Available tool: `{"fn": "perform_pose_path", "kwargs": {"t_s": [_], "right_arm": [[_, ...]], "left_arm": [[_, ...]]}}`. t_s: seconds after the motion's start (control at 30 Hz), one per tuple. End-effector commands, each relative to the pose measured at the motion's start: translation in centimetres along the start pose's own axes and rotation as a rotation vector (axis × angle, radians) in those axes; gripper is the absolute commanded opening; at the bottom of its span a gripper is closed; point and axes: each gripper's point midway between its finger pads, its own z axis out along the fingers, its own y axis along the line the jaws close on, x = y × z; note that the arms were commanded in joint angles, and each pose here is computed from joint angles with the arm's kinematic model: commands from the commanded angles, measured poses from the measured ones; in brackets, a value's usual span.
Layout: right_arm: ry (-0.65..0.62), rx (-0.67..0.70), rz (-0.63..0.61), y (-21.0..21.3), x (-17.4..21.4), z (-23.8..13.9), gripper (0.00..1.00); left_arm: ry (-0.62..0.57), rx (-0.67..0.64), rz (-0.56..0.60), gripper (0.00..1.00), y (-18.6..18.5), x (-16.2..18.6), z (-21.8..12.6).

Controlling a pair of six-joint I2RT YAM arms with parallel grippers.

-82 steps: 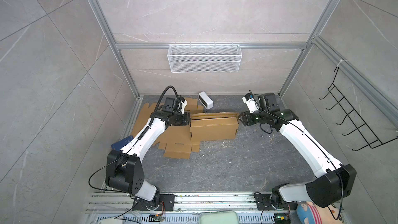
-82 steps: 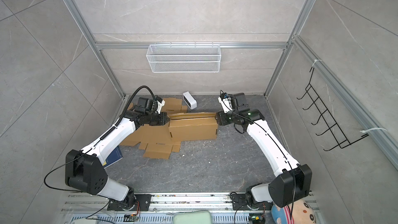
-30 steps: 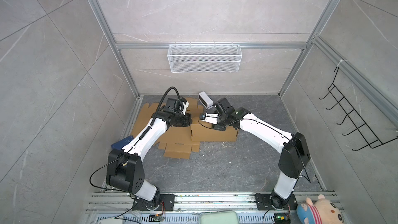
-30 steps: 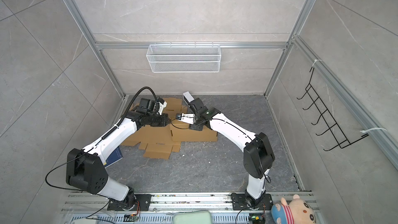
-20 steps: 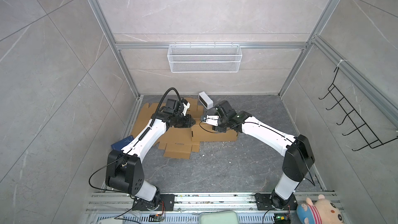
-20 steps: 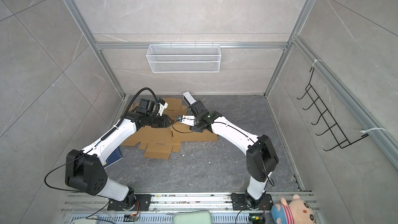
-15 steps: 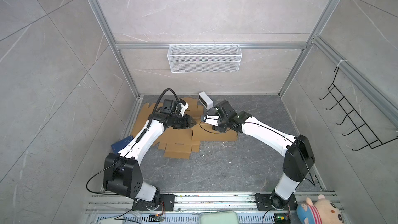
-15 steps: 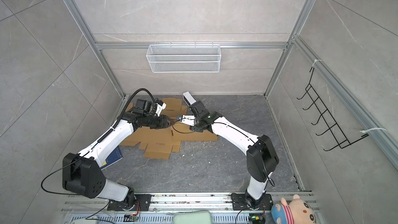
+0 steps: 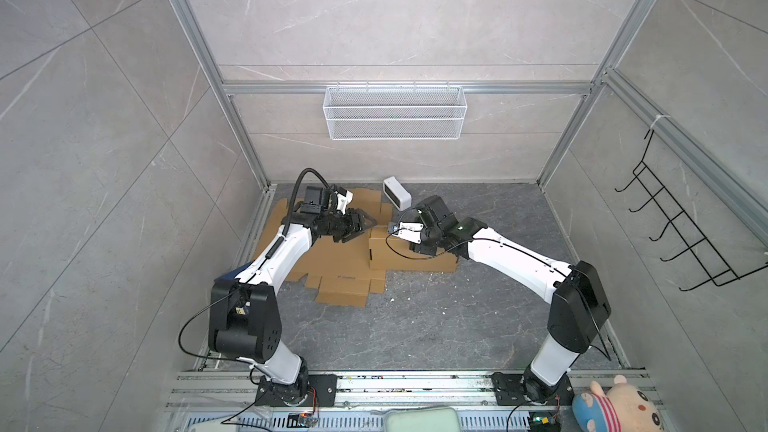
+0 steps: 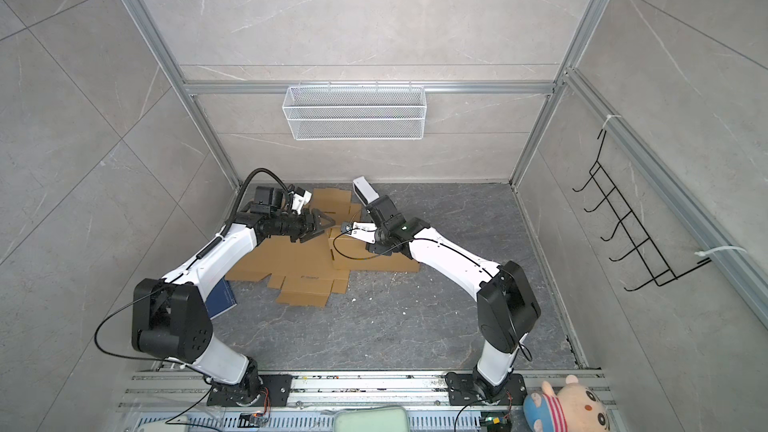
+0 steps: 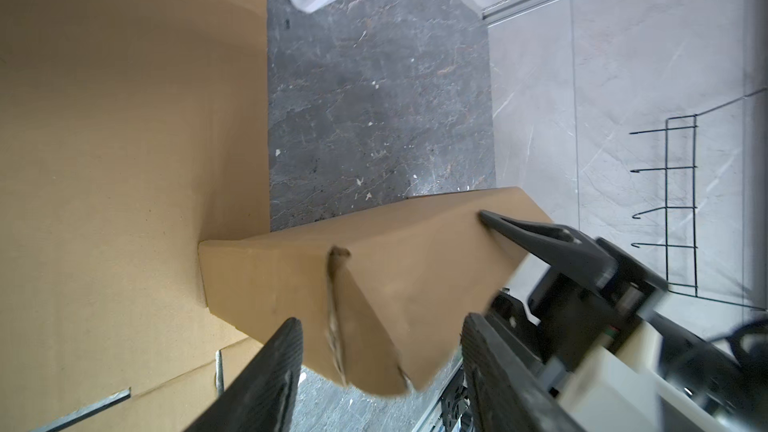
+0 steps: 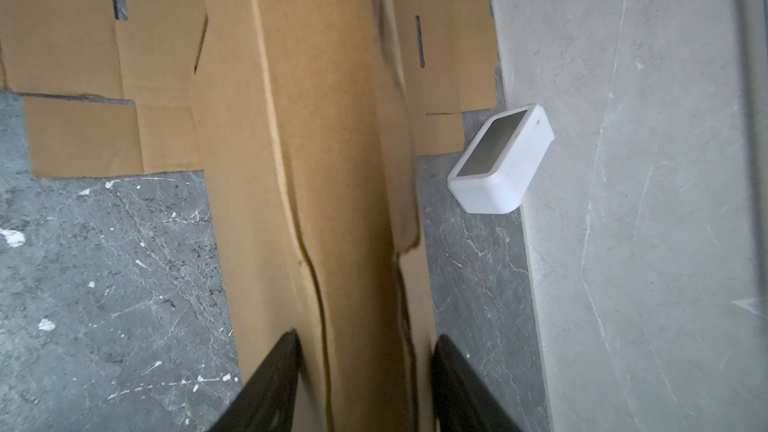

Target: Fold the paper box

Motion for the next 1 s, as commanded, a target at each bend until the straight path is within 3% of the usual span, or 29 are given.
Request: {"fn": "perform_pose_path", "kwargs": {"t_s": [0.0, 0.4, 0.57, 0.73, 0.87, 0.97], "right_arm": [[0.061, -0.052, 0.017, 2.0, 1.6, 0.4, 0.52], [0.078, -0.053, 0.029, 2.4, 2.2, 0.9, 0.51], [0.087, -0.062, 0.033, 2.9, 2.6, 1.1, 0.51], [0.092, -0.067, 0.045, 3.0, 2.7, 1.1, 0.54], [0.018, -0.071, 0.122, 2.1, 1.1, -0.2, 0.61], [-0.104, -0.075, 0.277, 0.0, -0.6, -2.7, 0.66]], "left_arm": [[-0.008, 0.067, 0.023, 0.63, -1.9, -1.6, 0.0], [0.062, 0.055, -0.048, 0.51, 1.7, 2.0, 0.6], [0.107, -0.013, -0.063, 0.49, 5.1, 4.1, 1.5], [0.113, -0.034, -0.06, 0.43, 6.0, 3.8, 2.0], [0.128, -0.053, -0.05, 0.4, 6.6, 4.2, 2.1], [0.142, -0.062, -0.051, 0.38, 7.0, 4.5, 2.2]]}}
